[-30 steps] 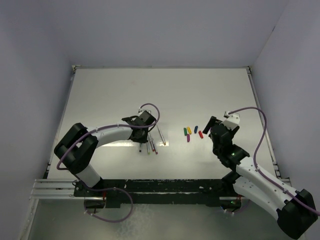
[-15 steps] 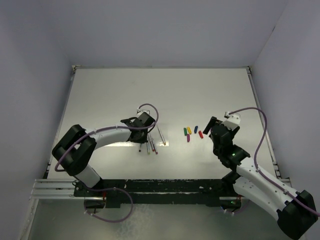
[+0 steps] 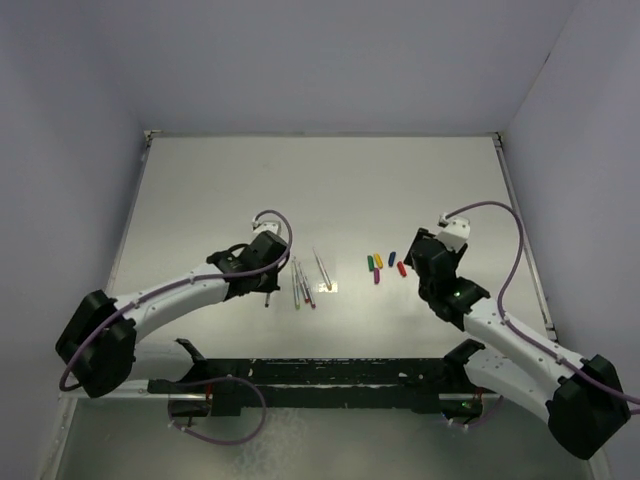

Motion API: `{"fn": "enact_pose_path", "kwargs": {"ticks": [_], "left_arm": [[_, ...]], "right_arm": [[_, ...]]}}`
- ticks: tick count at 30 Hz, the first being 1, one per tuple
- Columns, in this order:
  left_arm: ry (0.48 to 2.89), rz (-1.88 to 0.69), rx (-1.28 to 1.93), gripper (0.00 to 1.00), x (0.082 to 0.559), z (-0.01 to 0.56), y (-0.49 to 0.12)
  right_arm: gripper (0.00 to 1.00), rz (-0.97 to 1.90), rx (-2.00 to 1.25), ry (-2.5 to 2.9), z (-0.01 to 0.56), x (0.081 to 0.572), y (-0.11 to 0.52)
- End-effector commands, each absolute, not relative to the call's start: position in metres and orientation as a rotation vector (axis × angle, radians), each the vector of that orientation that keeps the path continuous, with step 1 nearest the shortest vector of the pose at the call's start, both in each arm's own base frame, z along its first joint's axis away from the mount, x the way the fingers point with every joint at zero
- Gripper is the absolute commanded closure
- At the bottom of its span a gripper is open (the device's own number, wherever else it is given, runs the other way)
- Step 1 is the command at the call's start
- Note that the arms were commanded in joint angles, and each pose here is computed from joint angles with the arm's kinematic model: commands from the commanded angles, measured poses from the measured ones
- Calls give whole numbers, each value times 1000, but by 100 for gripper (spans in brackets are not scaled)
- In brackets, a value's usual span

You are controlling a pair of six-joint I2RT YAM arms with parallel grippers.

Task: Insert the pens into the pen caps

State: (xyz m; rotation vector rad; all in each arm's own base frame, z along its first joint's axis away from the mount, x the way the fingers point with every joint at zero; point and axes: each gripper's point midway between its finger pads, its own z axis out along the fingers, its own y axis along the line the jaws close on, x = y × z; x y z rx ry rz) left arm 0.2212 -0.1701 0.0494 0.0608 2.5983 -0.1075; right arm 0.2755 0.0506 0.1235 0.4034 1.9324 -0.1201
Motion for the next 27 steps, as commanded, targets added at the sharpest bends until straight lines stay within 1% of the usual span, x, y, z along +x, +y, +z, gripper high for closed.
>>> {"fn": "enact_pose_path", "kwargs": {"ticks": [1, 2, 3, 4, 5, 6, 7, 8, 10, 11, 13, 17, 23, 25, 27], "left_arm": [[2436, -220, 128, 100, 236, 82, -180], [2413, -249, 146, 100, 237, 87, -183], [2389, -277, 162, 100, 238, 91, -187], [2366, -303, 178, 100, 239, 95, -190], [2348, -321, 191, 100, 241, 99, -193], [2339, -330, 199, 100, 242, 100, -194], [2332, -342, 208, 100, 243, 101, -197], [2322, -358, 217, 100, 244, 103, -200], [2313, -388, 238, 100, 245, 104, -206], [2309, -405, 249, 100, 245, 104, -210], [2294, -448, 277, 100, 245, 105, -217], [2260, -522, 313, 100, 243, 105, -228], [2229, -562, 355, 100, 239, 102, -232], [2226, -565, 370, 100, 237, 102, -232], [2219, -569, 378, 100, 236, 102, -232]], "right_arm": [[39, -93, 400, 1960, 129, 289, 65], [45, -92, 388, 1981, 125, 291, 68], [55, -92, 377, 1995, 123, 293, 71], [71, -94, 367, 2012, 119, 294, 74], [84, -92, 366, 2029, 116, 295, 77], [89, -94, 364, 2042, 113, 296, 78], [89, -91, 361, 2055, 110, 297, 81], [87, -81, 360, 2066, 108, 298, 84], [81, -39, 348, 2083, 105, 300, 92], [76, -7, 346, 2084, 105, 302, 97], [73, 49, 337, 2097, 102, 304, 108], [72, 104, 325, 2128, 91, 308, 121], [57, 109, 302, 2184, 72, 315, 133], [53, 114, 295, 2194, 68, 317, 136], [52, 113, 291, 2195, 65, 319, 138]]}}
